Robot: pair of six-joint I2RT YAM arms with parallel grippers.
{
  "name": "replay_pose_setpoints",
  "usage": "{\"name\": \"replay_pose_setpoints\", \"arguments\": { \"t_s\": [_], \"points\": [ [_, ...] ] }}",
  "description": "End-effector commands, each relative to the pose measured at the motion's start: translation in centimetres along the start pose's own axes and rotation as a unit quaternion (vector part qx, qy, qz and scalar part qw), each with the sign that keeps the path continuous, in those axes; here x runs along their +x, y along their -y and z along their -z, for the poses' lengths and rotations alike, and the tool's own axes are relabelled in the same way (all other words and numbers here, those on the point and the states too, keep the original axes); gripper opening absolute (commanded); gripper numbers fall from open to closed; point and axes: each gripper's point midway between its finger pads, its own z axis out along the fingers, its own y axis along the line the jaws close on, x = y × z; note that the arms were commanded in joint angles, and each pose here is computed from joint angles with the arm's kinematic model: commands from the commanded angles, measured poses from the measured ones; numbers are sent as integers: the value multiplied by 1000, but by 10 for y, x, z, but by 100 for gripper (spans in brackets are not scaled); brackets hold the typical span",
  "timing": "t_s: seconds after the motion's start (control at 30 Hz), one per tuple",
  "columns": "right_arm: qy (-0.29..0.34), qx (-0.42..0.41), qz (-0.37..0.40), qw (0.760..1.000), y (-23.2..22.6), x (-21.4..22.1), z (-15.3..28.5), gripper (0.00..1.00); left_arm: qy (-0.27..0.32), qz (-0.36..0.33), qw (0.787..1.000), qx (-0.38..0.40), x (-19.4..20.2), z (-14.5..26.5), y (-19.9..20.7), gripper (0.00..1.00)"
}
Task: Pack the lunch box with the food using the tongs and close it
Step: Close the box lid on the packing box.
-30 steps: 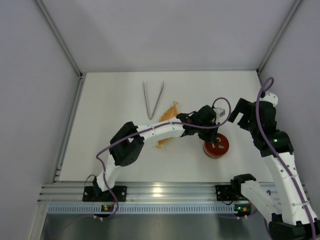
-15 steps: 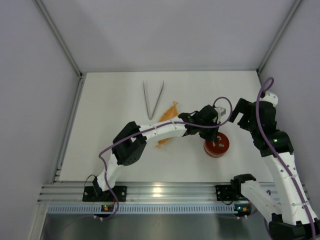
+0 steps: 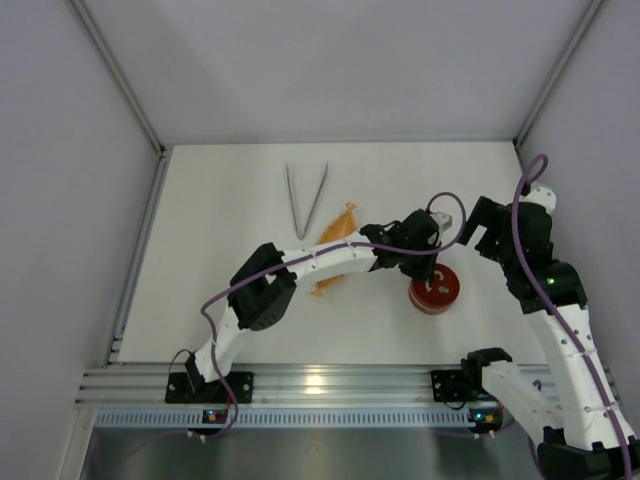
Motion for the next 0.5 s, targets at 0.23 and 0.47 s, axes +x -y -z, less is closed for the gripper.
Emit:
{"name": "replay_pose_setpoints", "arguments": {
  "t_s": [0.23,0.47],
  "points": [
    [-3,-4,1,1000,-3,3,0,99,-39,-17,984,-174,28,-15,-73,0],
    [-6,-5,3,1000,-3,4,-1,100,-23,-14,973,-228,16,-4,-101,0]
  ]
}}
